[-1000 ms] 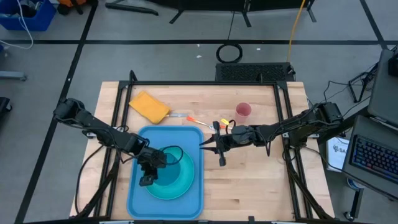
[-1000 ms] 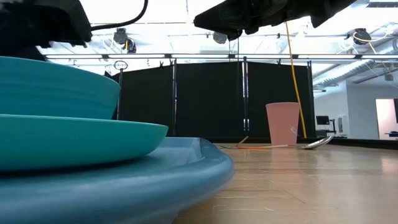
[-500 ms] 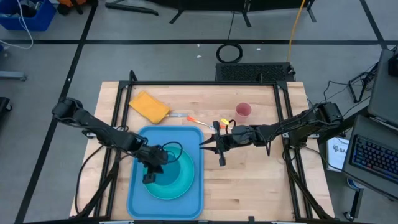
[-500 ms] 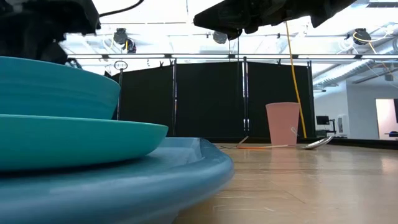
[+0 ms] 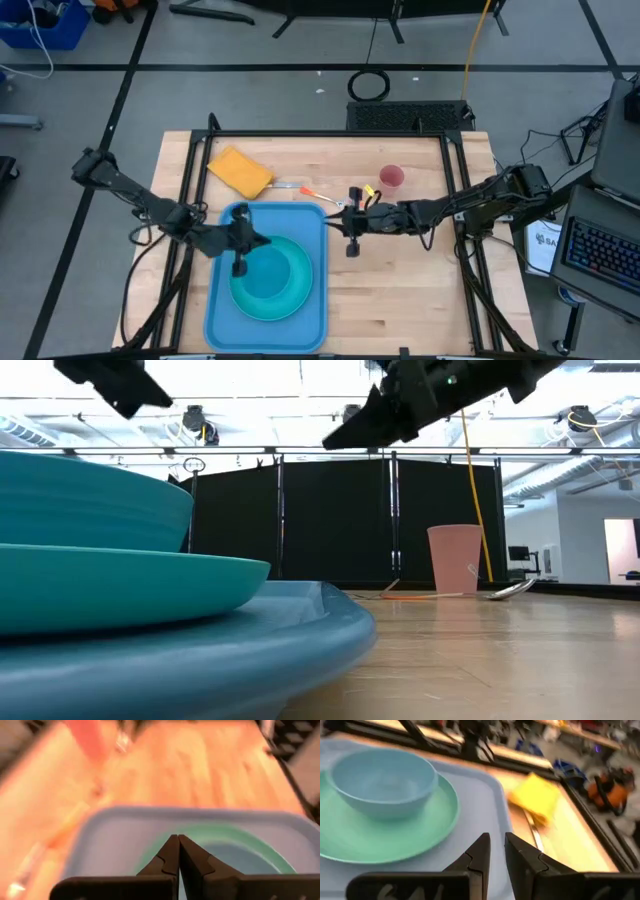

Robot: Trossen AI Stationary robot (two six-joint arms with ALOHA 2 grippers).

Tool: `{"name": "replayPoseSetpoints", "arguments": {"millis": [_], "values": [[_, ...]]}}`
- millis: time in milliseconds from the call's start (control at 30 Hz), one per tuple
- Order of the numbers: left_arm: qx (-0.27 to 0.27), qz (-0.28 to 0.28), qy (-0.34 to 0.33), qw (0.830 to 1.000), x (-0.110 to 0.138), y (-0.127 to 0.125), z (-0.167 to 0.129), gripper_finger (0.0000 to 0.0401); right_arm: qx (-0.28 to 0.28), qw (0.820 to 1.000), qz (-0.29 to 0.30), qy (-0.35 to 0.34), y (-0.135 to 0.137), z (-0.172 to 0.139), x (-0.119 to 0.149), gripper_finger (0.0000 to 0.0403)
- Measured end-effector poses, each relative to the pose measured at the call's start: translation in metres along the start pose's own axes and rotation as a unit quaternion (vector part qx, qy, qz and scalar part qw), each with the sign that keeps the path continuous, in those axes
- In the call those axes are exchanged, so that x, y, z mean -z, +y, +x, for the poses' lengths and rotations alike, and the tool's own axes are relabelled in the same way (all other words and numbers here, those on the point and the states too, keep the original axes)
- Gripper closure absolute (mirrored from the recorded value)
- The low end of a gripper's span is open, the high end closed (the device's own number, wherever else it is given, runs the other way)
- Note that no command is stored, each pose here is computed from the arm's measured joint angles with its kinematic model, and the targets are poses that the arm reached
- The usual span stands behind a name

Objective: Set up tray
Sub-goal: Put the pink cup to the bottom right of the green plate on the blue serving tray

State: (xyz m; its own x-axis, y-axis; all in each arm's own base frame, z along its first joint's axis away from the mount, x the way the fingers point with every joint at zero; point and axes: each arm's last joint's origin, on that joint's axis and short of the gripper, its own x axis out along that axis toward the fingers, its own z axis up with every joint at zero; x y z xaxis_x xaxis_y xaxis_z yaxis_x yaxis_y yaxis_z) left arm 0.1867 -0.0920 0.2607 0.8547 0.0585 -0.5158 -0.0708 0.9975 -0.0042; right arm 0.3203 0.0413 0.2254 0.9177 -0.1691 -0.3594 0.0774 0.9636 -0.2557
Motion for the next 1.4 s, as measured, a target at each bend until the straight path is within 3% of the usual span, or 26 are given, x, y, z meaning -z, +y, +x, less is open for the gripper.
{"name": "replayPoseSetpoints", "arguments": {"millis": [200,433,567,733,967,1267,1400], "values": [[-0.059,0.006,-0.052,0.997,-0.003,-0.006,-0.006,0.0395,0.036,0.993,0.057,0.093,-0.024,0.004,-0.004,0.0355],[-0.084,0.011,-0.058,0.995,0.001,-0.015,-0.002,0.0395,0.073,0.965,0.106,0.229,-0.057,-0.004,-0.009,0.0348],[-0.093,0.015,-0.055,0.994,0.004,-0.018,0.000,0.0395,0.080,0.952,0.151,0.254,-0.076,-0.014,-0.014,0.0320],[-0.092,0.004,-0.056,0.994,0.004,-0.019,0.001,0.0395,0.087,0.923,0.224,0.300,-0.099,-0.028,-0.005,0.0272],[-0.087,-0.005,-0.069,0.994,0.001,-0.020,0.001,0.0395,0.128,0.889,0.256,0.357,-0.125,-0.039,0.011,0.0216],[-0.086,-0.002,-0.070,0.994,0.001,-0.020,0.001,0.0395,0.136,0.860,0.289,0.398,-0.142,-0.047,0.024,0.0214],[-0.086,-0.002,-0.069,0.994,0.001,-0.020,0.001,0.0395,0.135,0.859,0.293,0.398,-0.143,-0.045,0.025,0.0211]]}}
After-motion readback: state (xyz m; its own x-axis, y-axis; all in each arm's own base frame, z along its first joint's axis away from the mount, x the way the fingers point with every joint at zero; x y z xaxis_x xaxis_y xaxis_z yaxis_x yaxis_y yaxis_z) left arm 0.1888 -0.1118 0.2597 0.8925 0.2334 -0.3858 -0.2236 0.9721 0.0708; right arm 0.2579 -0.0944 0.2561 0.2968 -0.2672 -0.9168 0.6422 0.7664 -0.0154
